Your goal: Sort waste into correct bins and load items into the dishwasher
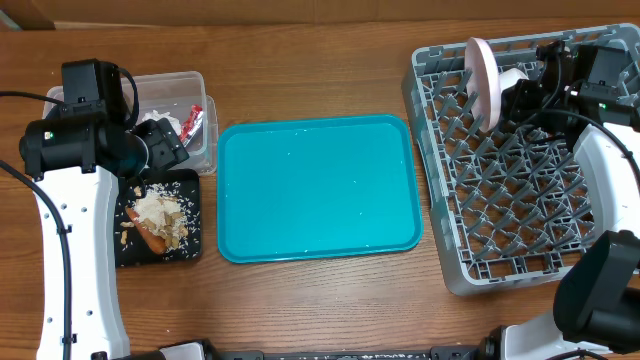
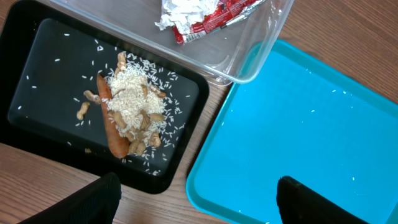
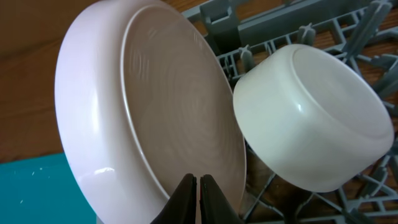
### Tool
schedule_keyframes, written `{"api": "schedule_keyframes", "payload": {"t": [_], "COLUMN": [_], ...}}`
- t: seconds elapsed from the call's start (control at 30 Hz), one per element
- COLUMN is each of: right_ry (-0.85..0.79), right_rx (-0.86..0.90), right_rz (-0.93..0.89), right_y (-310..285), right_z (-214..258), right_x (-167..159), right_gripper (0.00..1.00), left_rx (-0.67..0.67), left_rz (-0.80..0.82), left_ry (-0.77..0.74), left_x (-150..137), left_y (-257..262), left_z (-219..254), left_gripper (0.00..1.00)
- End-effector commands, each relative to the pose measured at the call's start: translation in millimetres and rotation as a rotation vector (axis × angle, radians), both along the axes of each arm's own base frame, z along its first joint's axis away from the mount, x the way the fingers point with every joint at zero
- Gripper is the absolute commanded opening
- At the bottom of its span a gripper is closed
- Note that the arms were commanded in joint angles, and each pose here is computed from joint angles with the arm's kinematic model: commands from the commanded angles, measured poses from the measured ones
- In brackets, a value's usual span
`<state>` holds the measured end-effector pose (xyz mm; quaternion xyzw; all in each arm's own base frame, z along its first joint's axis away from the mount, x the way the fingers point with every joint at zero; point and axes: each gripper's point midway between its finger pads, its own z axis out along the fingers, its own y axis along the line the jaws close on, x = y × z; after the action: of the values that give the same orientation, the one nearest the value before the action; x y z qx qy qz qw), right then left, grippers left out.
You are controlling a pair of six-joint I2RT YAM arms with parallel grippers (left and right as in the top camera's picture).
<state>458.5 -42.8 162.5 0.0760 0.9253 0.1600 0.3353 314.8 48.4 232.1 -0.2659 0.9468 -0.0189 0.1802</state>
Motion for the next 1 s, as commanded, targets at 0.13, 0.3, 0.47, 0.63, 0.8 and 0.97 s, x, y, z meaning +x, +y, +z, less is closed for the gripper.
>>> {"api": "schedule_keyframes", "payload": {"t": [0.13,0.3,0.47,0.63,0.8,0.97], "right_ry": [-0.042,-0.031,-0.018,0.012,-0.091,-0.153], "right_rx": [0.015,0.036,0.033,-0.074,-0.126,-0.127], "right_rz": [0.109,0.122,0.122,-0.052,-0.119,-0.097], "right_y": [17,21,21,-10,-20,-2], "right_z": [19,20,18,20,61,95], "right_x": [-5,-10,-12,-14,-16,-22], "right_gripper": [0.07,0.07,0.20,0.41,0.49,0.57], "left_rx": [-0.007,-0.009,-0.009,-0.005,-0.001,0.028], "left_rz": [0.005,0.004,0.004,0.005,-0.046,-0.198], "left_ry": [-0.006,-0.006,-0.006,-0.009,-0.034,-0.086], "left_x": [0,0,0,1,7,22], "left_y": [-1,-1,-1,0,-5,-31], "left_z": [1,1,1,2,4,9], "left_gripper": [0.83,0.83,0.83,0.86,0.97,1.00]}}
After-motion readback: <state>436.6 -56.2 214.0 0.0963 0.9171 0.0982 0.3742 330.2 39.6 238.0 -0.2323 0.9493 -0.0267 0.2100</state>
